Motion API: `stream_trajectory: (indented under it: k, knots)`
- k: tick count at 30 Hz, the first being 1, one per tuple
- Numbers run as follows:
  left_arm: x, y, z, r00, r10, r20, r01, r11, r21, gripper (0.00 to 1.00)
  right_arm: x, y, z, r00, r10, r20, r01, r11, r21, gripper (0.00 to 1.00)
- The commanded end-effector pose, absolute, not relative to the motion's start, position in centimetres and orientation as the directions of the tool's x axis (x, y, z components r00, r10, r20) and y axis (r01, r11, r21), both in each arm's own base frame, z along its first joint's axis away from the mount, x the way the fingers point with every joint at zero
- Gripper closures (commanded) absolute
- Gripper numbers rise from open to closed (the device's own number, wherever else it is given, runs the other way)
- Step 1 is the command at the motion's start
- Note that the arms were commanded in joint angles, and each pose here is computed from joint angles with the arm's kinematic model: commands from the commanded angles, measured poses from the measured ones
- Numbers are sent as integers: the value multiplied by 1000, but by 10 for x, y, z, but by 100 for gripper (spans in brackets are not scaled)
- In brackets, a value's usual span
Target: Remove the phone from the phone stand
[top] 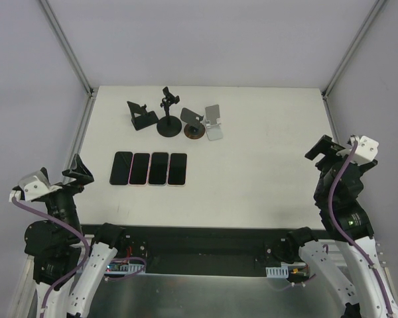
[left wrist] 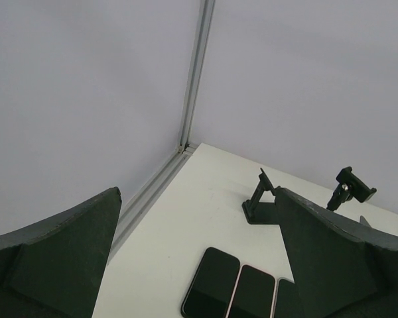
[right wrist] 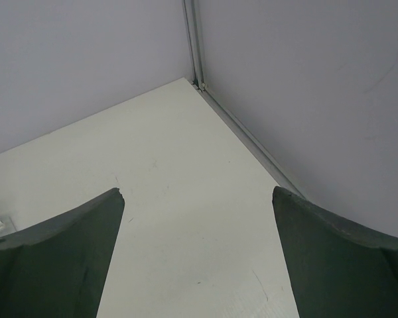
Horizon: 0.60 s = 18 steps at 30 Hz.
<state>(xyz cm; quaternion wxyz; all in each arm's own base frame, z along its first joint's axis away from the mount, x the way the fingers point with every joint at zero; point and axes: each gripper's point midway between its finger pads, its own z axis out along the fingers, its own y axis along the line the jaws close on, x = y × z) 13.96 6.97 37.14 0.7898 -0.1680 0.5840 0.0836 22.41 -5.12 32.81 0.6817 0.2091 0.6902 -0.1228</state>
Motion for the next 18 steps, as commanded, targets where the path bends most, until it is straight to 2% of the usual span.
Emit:
stream_trajectory:
  k: [1, 18]
  knots:
    - [138, 68, 378, 350, -83, -933, -307, 931, -198, 1, 220, -55, 332, 19, 127, -992, 472, 873, 121, 4]
    - [128, 70, 378, 384, -100, -918, -292, 930, -224, 1, 222, -47, 326, 12, 183, -983, 445, 879, 169, 4]
